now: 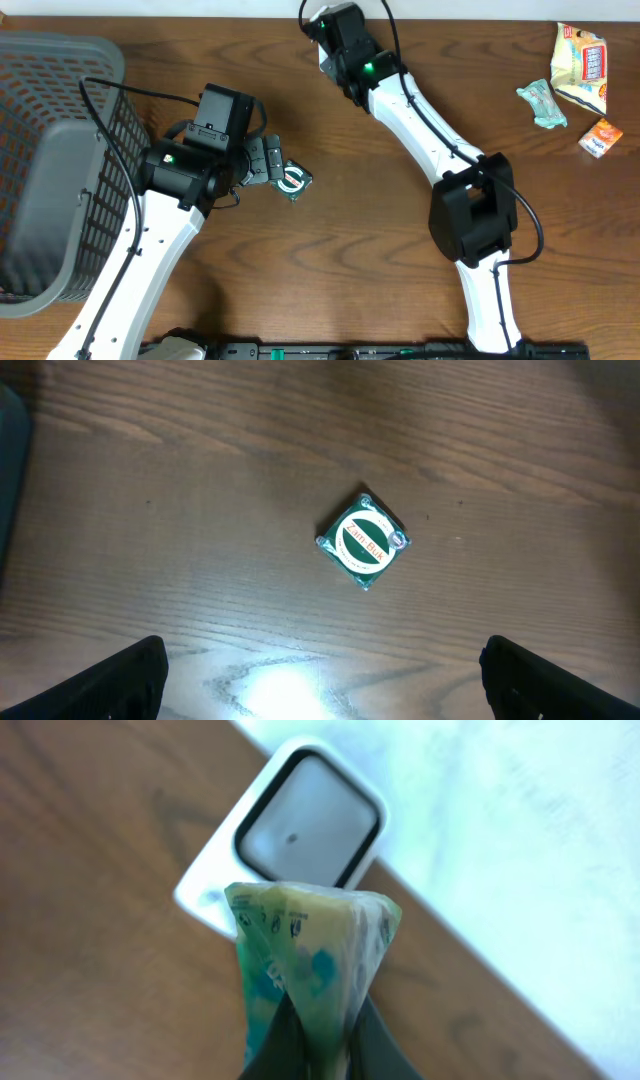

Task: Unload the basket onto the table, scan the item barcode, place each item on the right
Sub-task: 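Carry the tissue pack right and drop it beside the other items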

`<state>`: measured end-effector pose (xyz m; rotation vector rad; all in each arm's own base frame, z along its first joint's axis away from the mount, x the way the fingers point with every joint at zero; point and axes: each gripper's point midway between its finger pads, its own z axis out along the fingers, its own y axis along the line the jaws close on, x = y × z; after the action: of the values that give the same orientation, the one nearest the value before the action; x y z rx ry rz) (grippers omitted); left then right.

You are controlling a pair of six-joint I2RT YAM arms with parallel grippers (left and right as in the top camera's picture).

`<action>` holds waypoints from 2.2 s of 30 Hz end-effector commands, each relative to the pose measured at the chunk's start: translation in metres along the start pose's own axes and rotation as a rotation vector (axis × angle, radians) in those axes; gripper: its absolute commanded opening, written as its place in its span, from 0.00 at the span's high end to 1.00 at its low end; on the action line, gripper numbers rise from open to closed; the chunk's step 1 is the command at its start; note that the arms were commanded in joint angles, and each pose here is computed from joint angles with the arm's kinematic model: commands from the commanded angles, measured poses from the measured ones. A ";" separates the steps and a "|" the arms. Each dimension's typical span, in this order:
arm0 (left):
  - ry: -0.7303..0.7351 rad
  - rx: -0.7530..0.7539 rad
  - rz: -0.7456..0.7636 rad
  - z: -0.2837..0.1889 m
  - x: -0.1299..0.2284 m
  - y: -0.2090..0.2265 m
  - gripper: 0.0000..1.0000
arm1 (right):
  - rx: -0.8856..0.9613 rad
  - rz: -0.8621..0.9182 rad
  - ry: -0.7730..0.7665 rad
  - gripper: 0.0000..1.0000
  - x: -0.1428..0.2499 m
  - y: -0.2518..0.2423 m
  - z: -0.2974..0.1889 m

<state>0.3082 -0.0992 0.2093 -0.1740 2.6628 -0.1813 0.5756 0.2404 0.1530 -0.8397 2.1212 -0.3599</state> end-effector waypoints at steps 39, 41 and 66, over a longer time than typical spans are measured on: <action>-0.019 -0.002 0.003 -0.005 -0.005 0.000 0.02 | 0.282 -0.104 -0.148 0.99 -0.015 -0.122 0.015; -0.019 -0.002 0.004 -0.005 -0.005 0.000 0.02 | 0.283 -0.059 -0.098 0.99 0.004 -0.143 0.010; -0.019 -0.002 0.003 -0.005 -0.005 0.000 0.02 | 0.373 0.790 0.753 0.69 0.356 -0.263 -0.052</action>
<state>0.3082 -0.0992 0.2093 -0.1740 2.6628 -0.1813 0.4954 -0.1879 0.1136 0.3456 2.7347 -0.6851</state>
